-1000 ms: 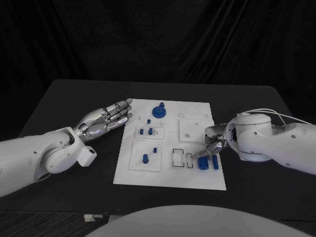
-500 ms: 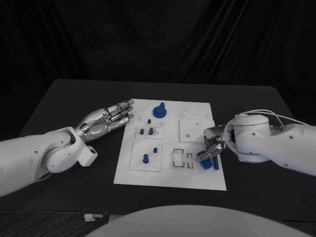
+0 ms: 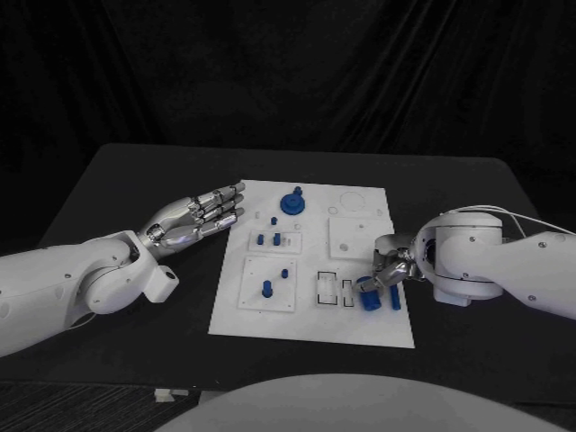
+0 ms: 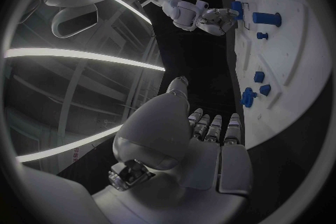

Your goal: Assemble the parts on the task board

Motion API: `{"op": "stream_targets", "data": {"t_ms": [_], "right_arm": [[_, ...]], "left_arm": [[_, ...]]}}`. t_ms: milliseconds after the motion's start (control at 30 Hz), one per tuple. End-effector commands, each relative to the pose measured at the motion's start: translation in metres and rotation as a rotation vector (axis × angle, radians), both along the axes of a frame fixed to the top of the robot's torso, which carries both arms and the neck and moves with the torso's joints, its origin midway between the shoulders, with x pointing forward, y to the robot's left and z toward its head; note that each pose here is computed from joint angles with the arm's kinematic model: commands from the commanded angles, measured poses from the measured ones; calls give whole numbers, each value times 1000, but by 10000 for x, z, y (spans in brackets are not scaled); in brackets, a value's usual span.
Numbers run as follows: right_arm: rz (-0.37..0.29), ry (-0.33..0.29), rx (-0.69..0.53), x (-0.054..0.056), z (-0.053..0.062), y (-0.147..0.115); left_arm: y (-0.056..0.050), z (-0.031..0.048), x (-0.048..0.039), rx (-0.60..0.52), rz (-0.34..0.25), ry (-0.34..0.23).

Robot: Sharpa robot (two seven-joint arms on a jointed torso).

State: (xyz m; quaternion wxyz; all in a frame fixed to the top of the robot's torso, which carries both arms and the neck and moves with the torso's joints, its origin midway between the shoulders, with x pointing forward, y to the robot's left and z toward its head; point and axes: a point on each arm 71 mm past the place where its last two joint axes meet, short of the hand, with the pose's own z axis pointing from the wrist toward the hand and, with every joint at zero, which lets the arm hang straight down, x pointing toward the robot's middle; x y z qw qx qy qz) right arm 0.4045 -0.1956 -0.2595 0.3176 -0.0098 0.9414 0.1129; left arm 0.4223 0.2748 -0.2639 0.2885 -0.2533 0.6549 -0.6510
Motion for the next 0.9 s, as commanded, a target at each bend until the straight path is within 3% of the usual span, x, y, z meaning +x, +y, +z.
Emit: {"op": "stream_targets", "data": {"t_ms": [33,267,567,700,900], "right_arm": [[-160,58,155,-8,61,29],[-252,95,261,-3,150,98],[-272,115,284,18,148,151],[-251,119,265,24,136,157],[-170,101,195,-7,142,129]], "left_arm": [[-14,6,-7,-16,-7,1],[-19,12,-4,-20,-3,-8],[-18,14,-6,-21,-2,-9],[-24,11,-6,-21,-6,-6],[-21,8,-8,-19,-8,-1]]}}
